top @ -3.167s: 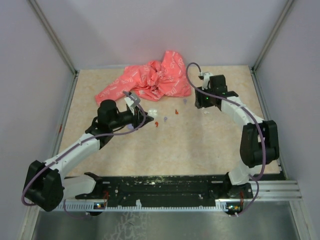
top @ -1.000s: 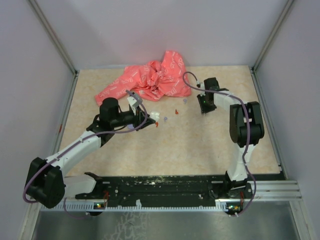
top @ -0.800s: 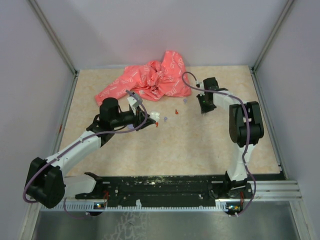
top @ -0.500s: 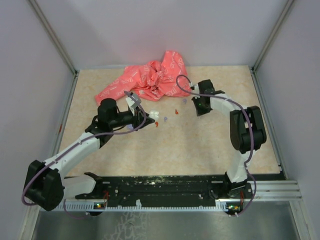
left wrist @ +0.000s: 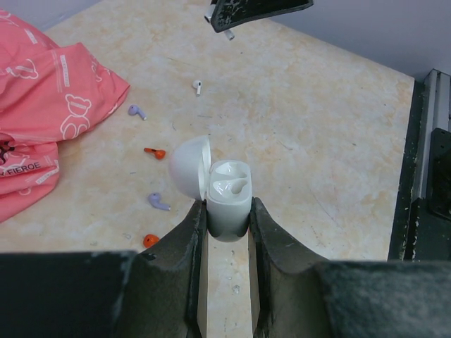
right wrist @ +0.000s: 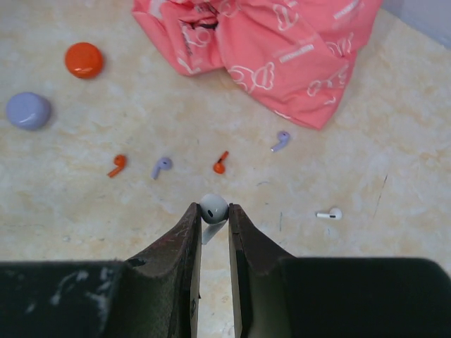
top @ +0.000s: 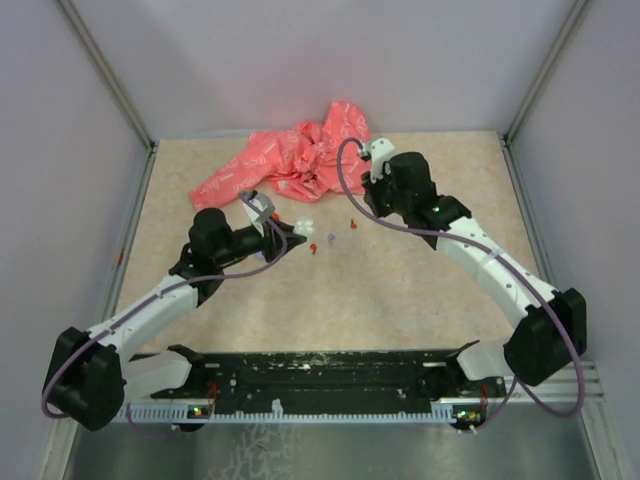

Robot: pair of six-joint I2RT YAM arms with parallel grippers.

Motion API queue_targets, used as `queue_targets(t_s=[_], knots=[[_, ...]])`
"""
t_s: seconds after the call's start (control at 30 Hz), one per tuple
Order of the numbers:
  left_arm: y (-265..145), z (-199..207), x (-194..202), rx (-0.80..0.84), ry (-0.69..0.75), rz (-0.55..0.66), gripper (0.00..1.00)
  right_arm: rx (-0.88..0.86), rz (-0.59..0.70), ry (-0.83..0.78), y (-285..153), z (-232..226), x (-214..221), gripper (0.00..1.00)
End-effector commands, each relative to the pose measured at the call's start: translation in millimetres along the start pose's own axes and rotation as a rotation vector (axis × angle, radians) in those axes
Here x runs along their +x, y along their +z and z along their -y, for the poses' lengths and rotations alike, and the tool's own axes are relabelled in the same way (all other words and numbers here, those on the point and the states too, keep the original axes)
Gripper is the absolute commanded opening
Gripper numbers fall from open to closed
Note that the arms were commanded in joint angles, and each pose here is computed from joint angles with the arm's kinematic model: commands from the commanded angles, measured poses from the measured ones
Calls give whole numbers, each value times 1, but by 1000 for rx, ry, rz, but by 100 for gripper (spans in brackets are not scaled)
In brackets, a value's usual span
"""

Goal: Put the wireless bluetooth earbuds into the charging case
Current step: Pick up the earbud from the center of the board, then place the earbud in the charging case.

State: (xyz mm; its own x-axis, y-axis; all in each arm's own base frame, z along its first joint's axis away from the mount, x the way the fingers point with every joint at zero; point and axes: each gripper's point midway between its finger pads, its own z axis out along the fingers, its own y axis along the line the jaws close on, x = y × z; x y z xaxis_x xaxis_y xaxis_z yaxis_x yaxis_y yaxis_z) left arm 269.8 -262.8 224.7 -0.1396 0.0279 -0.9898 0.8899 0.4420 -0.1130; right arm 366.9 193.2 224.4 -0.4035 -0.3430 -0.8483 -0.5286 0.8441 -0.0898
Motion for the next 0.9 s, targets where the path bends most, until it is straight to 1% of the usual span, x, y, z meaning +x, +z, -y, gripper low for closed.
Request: queue_targets(t_s=[0.0, 0.13, 0.23, 0.33, 0.43, 0.57, 0.87], knots=[[-7, 4, -27, -8, 57, 124, 1, -64, 210, -53, -31, -30, -48, 12], [-12, 5, -31, -17, 89, 167, 1, -161, 351, -95, -57, -66, -74, 11], [-16, 8, -40, -13, 137, 238, 1, -217, 441, -111, -77, -88, -90, 11], [-21, 11, -47, -14, 193, 307, 0, -279, 517, -136, -92, -114, -101, 11], [-23, 12, -52, -16, 242, 343, 0, -327, 583, -179, -104, -137, -108, 11], [-29, 17, -54, -8, 289, 378, 0, -398, 633, -218, -112, -160, -109, 11], [-39, 37, -60, 71, 293, 436, 0, -459, 719, -226, -113, -180, -105, 11]])
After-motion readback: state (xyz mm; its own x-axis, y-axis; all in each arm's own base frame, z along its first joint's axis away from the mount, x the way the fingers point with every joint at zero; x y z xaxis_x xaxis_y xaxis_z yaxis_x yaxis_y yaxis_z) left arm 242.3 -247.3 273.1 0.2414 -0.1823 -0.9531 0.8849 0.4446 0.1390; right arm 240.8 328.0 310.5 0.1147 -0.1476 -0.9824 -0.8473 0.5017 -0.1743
